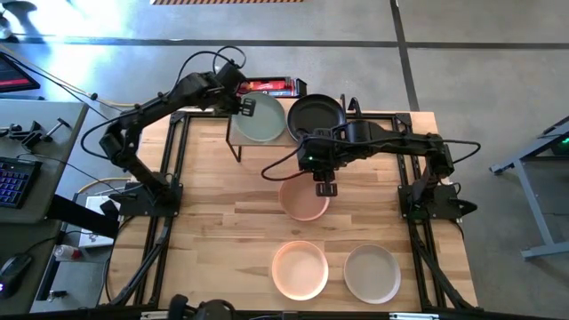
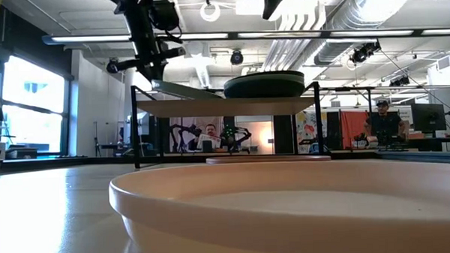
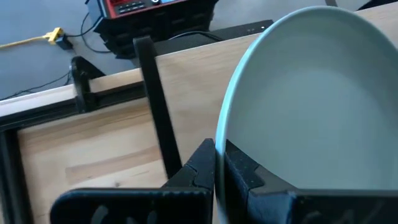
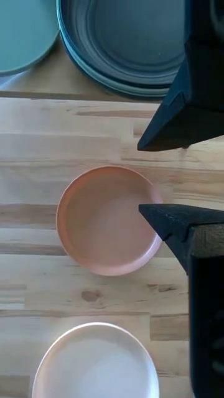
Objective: Place and stack plates onto a shelf
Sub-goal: Put the green plate on the shelf
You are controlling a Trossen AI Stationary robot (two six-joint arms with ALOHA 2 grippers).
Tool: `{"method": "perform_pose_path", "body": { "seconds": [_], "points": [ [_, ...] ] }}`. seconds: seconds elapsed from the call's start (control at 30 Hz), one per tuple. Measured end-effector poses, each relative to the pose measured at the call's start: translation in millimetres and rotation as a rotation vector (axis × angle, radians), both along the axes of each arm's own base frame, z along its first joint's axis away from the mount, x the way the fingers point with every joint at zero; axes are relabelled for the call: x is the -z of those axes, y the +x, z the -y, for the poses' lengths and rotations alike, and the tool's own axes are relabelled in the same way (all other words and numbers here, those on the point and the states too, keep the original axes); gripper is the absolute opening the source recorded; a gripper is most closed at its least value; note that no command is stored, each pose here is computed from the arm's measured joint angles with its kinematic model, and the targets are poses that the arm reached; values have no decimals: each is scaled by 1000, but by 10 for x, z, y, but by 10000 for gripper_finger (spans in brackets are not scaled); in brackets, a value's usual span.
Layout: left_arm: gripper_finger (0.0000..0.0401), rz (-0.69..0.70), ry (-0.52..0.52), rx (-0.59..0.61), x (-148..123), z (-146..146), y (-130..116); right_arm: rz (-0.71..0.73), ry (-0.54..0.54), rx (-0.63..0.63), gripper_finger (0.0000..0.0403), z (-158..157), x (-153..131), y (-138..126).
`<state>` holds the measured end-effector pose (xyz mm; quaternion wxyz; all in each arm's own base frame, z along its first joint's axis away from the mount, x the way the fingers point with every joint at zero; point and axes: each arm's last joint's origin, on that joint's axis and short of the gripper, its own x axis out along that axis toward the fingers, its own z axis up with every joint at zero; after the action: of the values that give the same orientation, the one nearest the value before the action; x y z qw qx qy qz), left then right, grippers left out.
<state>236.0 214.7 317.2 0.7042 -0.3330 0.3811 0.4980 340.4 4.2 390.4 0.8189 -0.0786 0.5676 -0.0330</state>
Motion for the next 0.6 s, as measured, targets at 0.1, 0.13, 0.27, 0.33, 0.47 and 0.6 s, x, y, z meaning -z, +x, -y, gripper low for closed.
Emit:
{"method": "perform_pose_path", "body": {
  "seconds": [0.1, 0.13, 0.27, 0.33, 0.47, 0.6],
  "points": [
    [1, 8, -2, 4, 30, -25, 34, 0, 3, 0, 124, 6, 0, 0],
    [1, 8, -1, 6, 42, -34, 44, 0, 3, 1, 124, 7, 0, 0],
    [1, -5, -3, 14, 66, -53, 50, 0, 3, 1, 124, 7, 0, 0],
    [1, -6, -4, 11, 69, -62, 43, 0, 3, 1, 124, 7, 0, 0],
    [9, -10, -1, 10, 69, -64, 40, 0, 3, 1, 124, 7, 0, 0],
    [27, -39, 6, 60, 75, -63, 39, 0, 3, 1, 124, 7, 0, 0]
  ]
}}
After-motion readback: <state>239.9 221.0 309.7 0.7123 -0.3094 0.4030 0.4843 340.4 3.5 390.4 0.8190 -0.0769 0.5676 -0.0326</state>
